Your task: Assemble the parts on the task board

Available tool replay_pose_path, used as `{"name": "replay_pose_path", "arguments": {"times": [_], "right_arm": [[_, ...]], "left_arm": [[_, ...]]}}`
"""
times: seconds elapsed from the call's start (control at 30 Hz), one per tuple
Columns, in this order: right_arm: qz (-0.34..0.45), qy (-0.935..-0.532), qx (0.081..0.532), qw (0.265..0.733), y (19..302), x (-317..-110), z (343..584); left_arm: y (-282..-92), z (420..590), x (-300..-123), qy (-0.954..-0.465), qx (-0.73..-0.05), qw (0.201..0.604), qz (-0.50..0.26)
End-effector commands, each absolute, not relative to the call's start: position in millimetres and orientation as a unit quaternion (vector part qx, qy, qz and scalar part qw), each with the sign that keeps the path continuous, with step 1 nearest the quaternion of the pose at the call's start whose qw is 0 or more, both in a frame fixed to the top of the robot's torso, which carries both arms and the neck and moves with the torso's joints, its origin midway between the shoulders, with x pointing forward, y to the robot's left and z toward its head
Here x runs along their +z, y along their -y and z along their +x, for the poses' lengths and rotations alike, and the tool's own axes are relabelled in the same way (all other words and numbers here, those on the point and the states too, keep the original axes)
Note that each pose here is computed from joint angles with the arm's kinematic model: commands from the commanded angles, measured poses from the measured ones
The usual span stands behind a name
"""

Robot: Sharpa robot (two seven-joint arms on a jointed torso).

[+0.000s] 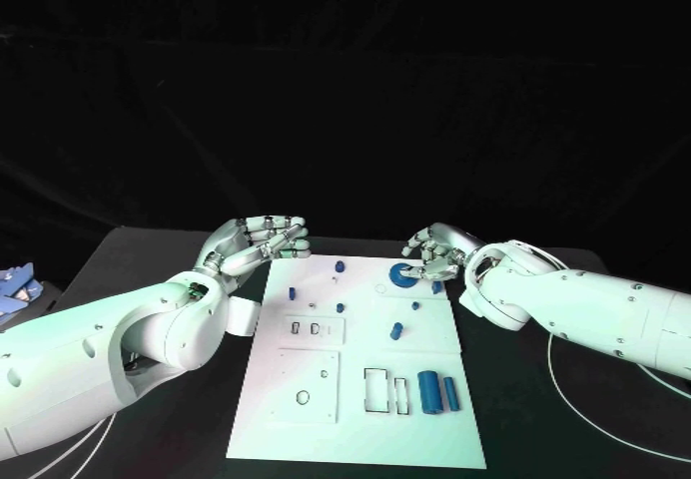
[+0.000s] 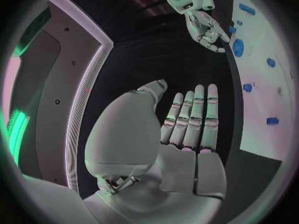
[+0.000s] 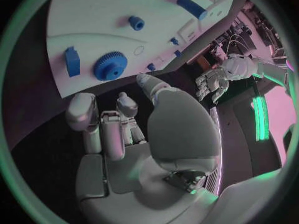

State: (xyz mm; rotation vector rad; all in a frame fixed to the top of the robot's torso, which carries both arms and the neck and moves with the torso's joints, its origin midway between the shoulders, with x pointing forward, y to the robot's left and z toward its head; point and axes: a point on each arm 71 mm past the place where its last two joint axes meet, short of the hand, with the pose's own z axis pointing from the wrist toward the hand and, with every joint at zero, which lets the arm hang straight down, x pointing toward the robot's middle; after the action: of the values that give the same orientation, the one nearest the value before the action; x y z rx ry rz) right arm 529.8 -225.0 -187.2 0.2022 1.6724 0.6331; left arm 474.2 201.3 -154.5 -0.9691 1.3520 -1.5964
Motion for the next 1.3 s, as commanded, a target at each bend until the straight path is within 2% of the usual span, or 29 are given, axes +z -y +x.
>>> {"name": "replay_pose_path", "arguments": {"times": [0.03, 0.47, 1.3], "right_arm": [[0.087, -0.738, 0.277, 0.609, 222.9, -192.4, 531.3], [0.078, -0.741, 0.258, 0.615, 224.6, -200.8, 535.8], [0.066, -0.749, 0.244, 0.612, 228.3, -204.3, 535.0]], "left_arm": [[-197.1, 473.4, -154.4, -0.544, -0.640, 0.400, -0.368], [-195.5, 474.5, -156.0, -0.546, -0.640, 0.398, -0.367], [-197.9, 475.2, -156.4, -0.546, -0.637, 0.400, -0.369]]}}
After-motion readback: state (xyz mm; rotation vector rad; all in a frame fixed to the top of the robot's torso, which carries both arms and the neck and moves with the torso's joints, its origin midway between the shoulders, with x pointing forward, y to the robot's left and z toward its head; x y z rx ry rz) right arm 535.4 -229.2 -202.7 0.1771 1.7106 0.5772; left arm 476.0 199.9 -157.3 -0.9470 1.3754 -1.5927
